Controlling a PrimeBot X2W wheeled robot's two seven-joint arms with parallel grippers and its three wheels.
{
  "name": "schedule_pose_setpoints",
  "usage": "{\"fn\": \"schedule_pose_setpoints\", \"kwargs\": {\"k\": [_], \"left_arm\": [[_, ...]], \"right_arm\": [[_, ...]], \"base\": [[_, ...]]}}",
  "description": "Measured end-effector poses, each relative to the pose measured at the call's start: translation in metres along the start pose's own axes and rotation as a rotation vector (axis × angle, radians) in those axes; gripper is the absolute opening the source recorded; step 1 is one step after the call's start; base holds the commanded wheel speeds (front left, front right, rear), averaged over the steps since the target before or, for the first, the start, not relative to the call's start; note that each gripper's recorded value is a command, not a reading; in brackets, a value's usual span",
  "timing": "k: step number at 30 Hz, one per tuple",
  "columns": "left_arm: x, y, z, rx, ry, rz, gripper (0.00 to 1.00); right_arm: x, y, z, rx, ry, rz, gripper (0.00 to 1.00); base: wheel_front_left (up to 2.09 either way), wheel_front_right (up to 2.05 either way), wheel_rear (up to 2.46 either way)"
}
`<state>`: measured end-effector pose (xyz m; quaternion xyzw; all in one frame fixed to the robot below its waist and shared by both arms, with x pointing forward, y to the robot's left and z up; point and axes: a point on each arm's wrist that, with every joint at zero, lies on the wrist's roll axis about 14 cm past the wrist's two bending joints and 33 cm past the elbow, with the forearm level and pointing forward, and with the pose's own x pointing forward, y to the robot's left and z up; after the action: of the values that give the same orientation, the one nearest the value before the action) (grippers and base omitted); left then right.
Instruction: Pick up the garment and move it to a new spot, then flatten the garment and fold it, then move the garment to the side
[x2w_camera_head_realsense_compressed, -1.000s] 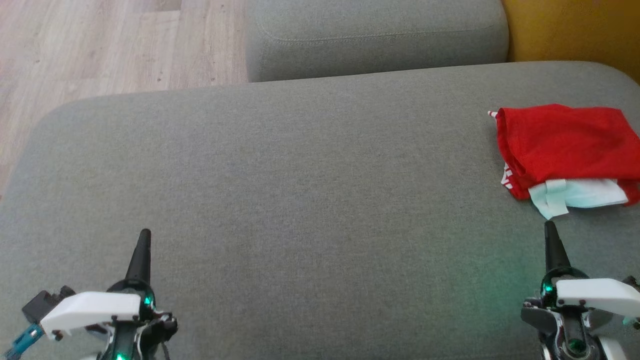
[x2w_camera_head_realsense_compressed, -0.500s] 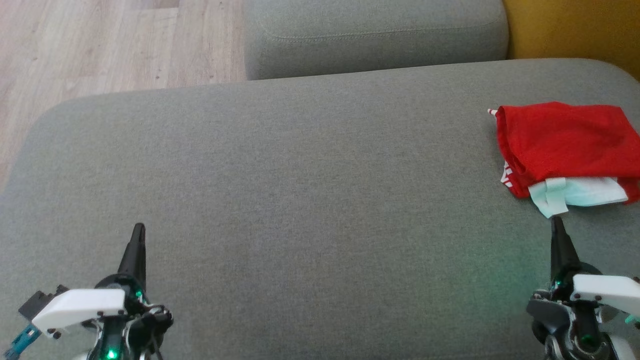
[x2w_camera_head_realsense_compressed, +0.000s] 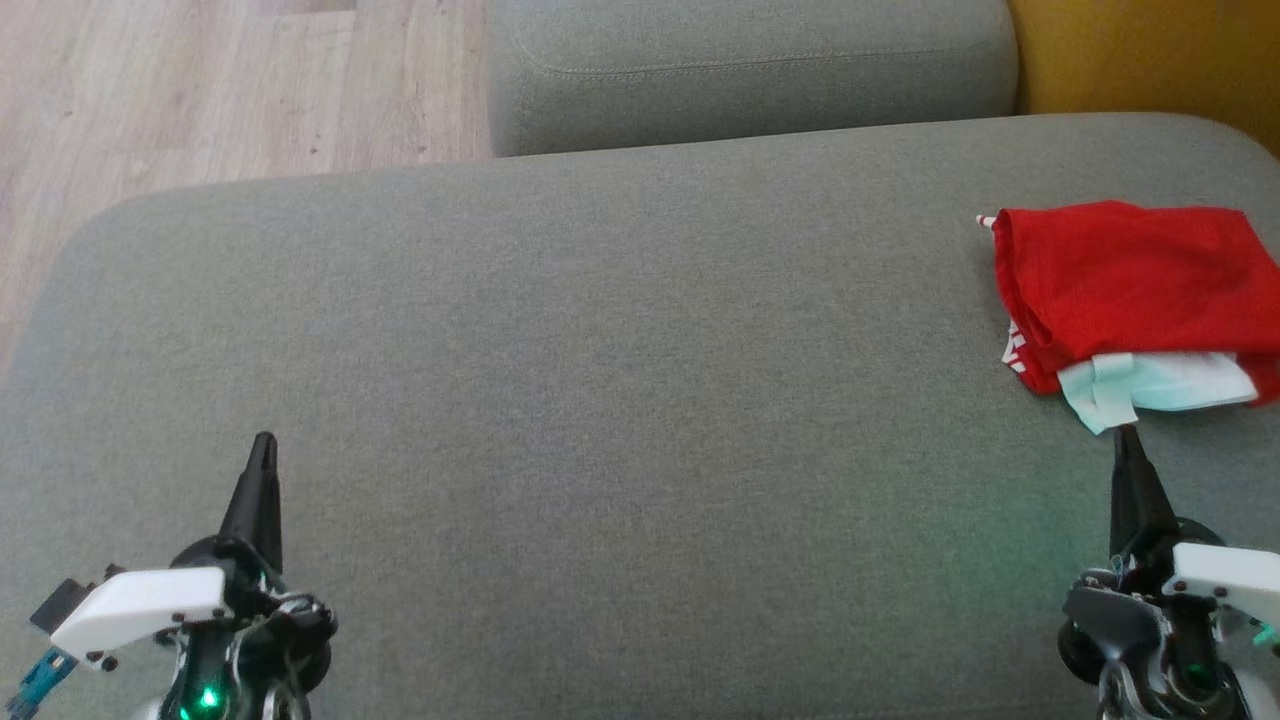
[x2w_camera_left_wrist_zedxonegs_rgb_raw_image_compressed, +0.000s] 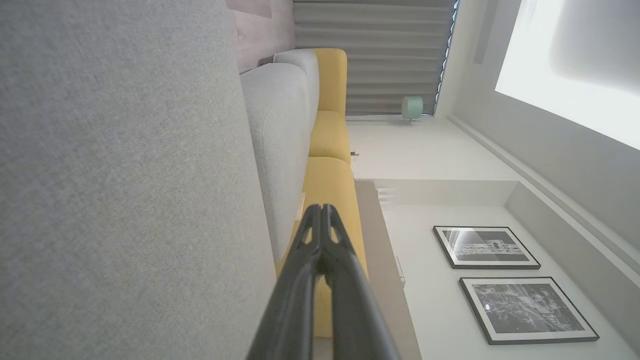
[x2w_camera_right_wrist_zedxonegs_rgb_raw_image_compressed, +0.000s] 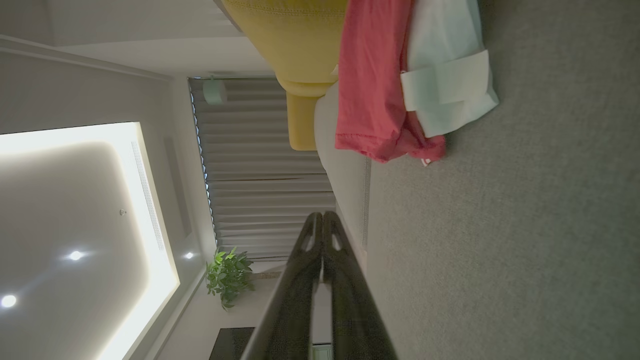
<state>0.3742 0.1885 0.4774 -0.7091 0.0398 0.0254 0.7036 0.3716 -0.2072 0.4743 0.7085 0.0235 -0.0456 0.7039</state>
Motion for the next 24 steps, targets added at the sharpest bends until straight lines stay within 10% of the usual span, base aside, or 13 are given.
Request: {"fn": "schedule_pose_setpoints", "kwargs": {"k": [24], "left_arm": [[-0.0002,0.0007,-0.0002,-0.001,0.005,0.002,0.0]], "right_arm": [[0.0,0.0005,0.0005,0.0,-0.001,0.001,0.0]], "base": [[0.0,0.0,0.0]]}}
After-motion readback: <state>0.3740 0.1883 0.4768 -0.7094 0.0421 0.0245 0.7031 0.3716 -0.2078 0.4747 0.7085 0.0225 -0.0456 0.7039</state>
